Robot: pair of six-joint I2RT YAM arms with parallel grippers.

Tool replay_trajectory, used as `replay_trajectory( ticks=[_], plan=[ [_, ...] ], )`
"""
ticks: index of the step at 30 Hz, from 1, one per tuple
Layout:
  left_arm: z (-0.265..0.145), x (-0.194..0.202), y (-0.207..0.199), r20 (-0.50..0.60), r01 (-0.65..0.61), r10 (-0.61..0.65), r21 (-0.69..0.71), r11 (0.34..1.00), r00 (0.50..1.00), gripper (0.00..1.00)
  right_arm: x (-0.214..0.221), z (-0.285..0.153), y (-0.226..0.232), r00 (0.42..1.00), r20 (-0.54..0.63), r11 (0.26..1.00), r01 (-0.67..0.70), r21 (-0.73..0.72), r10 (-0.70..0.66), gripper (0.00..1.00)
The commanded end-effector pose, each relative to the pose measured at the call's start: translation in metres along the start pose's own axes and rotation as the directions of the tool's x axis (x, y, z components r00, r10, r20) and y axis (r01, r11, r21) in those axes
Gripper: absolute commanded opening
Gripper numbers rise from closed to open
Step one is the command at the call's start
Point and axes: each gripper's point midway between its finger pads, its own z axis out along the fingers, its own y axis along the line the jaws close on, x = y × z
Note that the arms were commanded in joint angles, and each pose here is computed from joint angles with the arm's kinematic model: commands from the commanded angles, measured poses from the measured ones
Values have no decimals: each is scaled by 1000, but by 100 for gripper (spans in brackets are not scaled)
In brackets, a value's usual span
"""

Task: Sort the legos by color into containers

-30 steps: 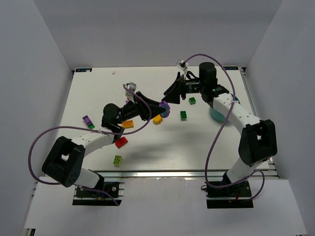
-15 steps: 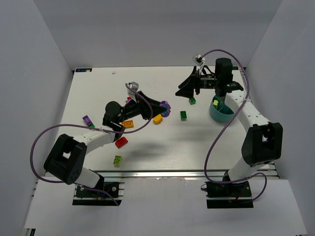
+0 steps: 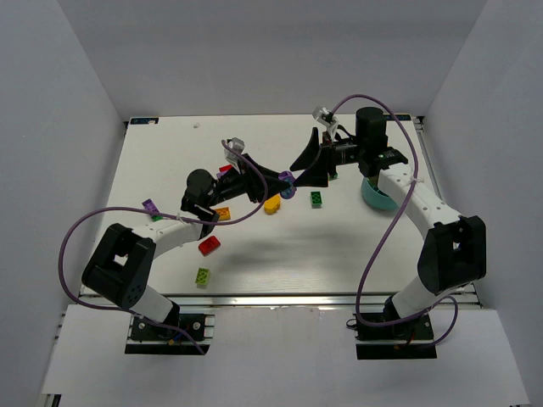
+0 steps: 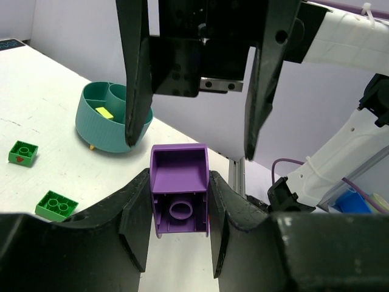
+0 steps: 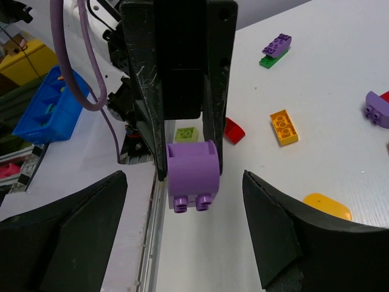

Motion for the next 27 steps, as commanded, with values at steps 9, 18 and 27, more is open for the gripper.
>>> replay_trajectory(
  ticks=[9,18,27],
  plan=[
    [5,-21,-14,39,-56,54,49,997,998,0,-5,11,11,1000,-4,997,29,-65,-30,68],
    [6,-22,-14,41,-52,50,50,997,998,0,-1,17,13,1000,-13,997,16,-81,-17,47],
    [2,-20,5,35,-17,20,-81,997,999,53,-7,11,10,999,-1,998,48,-44,-48,0]
  ],
)
